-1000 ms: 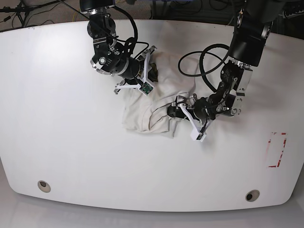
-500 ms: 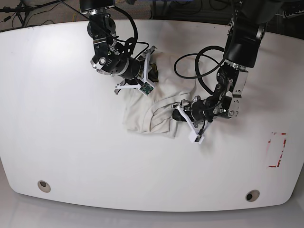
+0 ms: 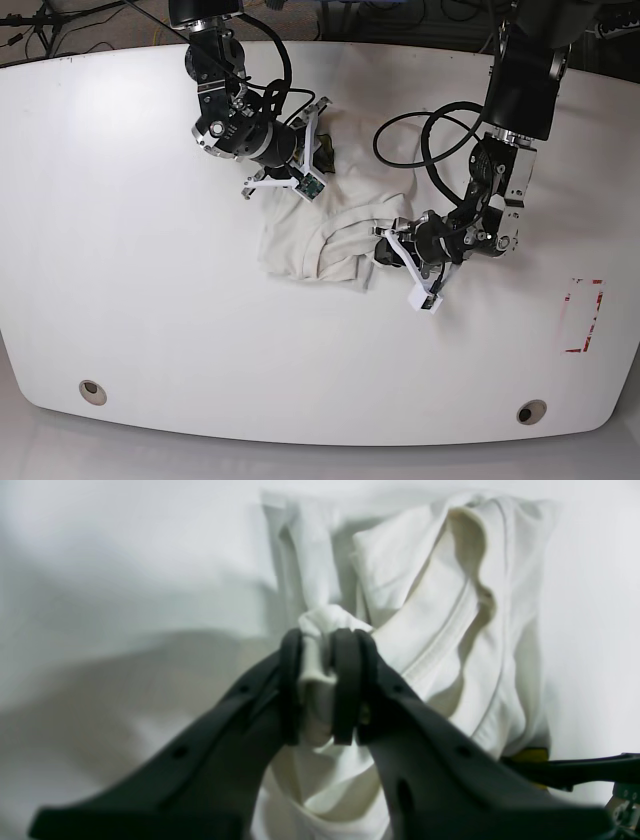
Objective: Fold the T-shirt properly
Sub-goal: 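Pinch the bundle's edges with both grippers and press them inward, then pull the left gripper's fabric outward away from the right gripper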
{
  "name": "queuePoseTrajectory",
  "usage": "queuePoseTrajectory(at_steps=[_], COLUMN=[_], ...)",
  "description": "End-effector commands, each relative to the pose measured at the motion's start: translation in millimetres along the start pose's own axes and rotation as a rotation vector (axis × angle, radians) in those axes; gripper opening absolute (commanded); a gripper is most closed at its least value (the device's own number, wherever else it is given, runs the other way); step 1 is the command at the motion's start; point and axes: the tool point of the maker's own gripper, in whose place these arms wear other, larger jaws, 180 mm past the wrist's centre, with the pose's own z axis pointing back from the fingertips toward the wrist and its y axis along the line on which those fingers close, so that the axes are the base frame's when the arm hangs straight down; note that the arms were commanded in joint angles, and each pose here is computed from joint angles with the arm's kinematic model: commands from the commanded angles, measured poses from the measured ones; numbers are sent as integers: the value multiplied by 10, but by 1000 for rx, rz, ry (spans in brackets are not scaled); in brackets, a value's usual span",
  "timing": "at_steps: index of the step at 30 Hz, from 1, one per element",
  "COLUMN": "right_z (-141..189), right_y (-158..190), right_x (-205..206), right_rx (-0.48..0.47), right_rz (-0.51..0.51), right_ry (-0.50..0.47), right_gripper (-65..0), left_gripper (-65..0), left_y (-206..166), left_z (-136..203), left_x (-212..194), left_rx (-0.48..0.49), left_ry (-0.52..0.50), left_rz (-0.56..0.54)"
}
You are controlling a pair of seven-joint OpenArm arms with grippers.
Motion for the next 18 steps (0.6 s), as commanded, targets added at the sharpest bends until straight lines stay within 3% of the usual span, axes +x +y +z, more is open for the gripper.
queuePoseTrajectory(at_steps=[1,18], right_z=[13,-48], right_y=[-27,232], right_x=[25,9], right_rx=[-9,57], right_rz=[11,95], right_ry=[1,24], right_gripper=[-577,-580], left_gripper=[-582,-579], left_y=[-28,-74], left_z=[80,196], left_x=[340,872], left_rx=[-3,2], left_ry=[-78,-169], left_rz=[-27,-72])
